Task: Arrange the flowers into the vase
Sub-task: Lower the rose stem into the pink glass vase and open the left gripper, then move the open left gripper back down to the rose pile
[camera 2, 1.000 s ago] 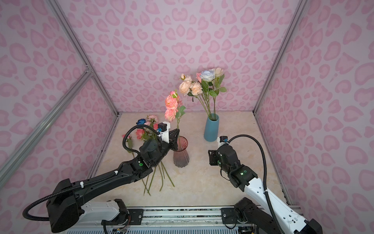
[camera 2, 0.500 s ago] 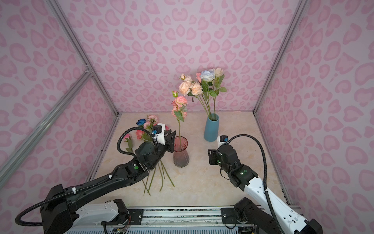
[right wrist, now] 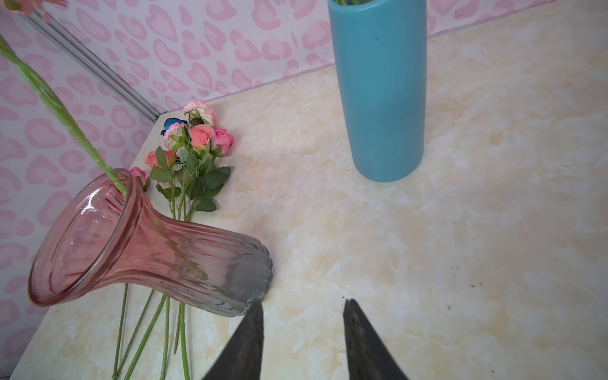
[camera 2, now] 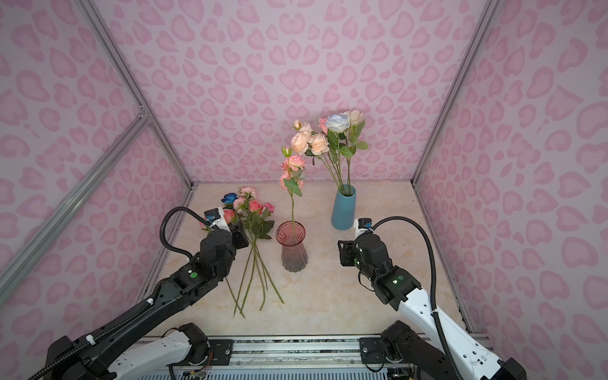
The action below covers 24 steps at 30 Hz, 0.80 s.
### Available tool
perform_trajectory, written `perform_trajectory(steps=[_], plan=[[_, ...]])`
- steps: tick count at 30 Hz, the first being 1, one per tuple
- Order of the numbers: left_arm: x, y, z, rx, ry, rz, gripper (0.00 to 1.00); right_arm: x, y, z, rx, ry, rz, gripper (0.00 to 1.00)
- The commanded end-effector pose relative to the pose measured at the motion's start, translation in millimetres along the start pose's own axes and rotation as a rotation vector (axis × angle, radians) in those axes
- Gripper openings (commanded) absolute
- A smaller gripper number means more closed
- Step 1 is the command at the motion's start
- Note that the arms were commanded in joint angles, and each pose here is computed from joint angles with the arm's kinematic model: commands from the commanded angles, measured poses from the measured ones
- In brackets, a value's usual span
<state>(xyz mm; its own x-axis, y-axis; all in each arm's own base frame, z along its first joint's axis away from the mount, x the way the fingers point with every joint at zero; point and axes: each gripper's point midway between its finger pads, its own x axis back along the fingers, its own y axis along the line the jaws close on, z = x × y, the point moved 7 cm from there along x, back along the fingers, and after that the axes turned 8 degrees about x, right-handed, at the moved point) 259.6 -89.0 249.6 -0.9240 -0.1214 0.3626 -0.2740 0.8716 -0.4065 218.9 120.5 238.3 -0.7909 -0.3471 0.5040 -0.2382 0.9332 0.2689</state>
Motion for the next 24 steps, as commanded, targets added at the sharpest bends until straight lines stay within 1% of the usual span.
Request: perform_trajectory(steps=[1, 3, 5, 8, 10, 13, 14, 15, 24], plan=[[-13, 68, 38, 0.159, 0.216, -0.269, 0.43, -7, 2, 3, 0.015, 0.008, -0.021, 0.41], [-26, 89, 46, 0.222, 0.276, -0.341, 0.44, -11, 4, 4, 0.019, 0.021, -0.03, 0.42], [-39, 103, 51, 0.26, 0.331, -0.405, 0.45, -13, 5, 4, 0.023, 0.028, -0.037, 0.42], [-61, 122, 55, 0.287, 0.403, -0.513, 0.43, -14, 6, 6, 0.027, 0.033, -0.042, 0.42], [-76, 130, 57, 0.293, 0.453, -0.549, 0.41, -14, 5, 6, 0.031, 0.029, -0.041, 0.42], [-99, 130, 63, 0.257, 0.533, -0.563, 0.37, -14, 4, 7, 0.032, 0.026, -0.04, 0.43], [-105, 129, 66, 0.243, 0.567, -0.557, 0.37, -14, 4, 8, 0.031, 0.025, -0.04, 0.43], [-110, 128, 69, 0.233, 0.593, -0.559, 0.34, -14, 4, 9, 0.032, 0.026, -0.042, 0.43], [-111, 140, 93, 0.2, 0.677, -0.605, 0.31, -16, -2, 16, 0.031, 0.024, -0.021, 0.43]])
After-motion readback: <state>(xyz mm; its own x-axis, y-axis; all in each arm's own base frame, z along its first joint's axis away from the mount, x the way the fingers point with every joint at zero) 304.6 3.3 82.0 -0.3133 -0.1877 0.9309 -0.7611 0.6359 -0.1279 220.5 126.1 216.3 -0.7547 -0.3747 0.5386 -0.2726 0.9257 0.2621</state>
